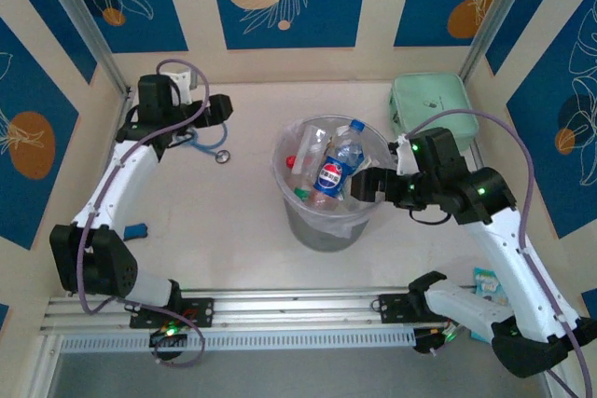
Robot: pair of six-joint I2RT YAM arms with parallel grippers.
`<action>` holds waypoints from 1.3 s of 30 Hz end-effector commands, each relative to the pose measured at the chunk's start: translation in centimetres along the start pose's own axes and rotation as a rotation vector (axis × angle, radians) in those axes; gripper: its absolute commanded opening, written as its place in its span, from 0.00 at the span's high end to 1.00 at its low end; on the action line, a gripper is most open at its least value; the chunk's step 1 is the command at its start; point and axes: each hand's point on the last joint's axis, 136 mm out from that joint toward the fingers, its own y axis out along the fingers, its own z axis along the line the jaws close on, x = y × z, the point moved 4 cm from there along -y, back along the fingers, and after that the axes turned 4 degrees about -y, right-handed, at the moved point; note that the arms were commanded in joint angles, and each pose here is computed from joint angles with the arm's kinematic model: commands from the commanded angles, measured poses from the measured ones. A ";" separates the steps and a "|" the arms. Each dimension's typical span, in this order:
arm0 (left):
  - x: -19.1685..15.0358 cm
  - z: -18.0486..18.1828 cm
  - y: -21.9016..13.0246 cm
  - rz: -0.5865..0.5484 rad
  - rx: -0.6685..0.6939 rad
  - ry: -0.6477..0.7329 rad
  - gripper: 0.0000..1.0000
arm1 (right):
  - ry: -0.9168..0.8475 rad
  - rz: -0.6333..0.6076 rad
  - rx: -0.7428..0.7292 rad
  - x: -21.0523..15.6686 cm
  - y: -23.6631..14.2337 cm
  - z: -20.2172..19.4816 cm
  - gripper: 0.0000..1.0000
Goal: Put the plastic bottles in the bin
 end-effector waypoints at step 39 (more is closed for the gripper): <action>-12.0 16.4 -5.1 -0.209 0.764 0.013 0.00 | -0.205 -0.456 -0.532 10.8 9.7 -13.6 0.01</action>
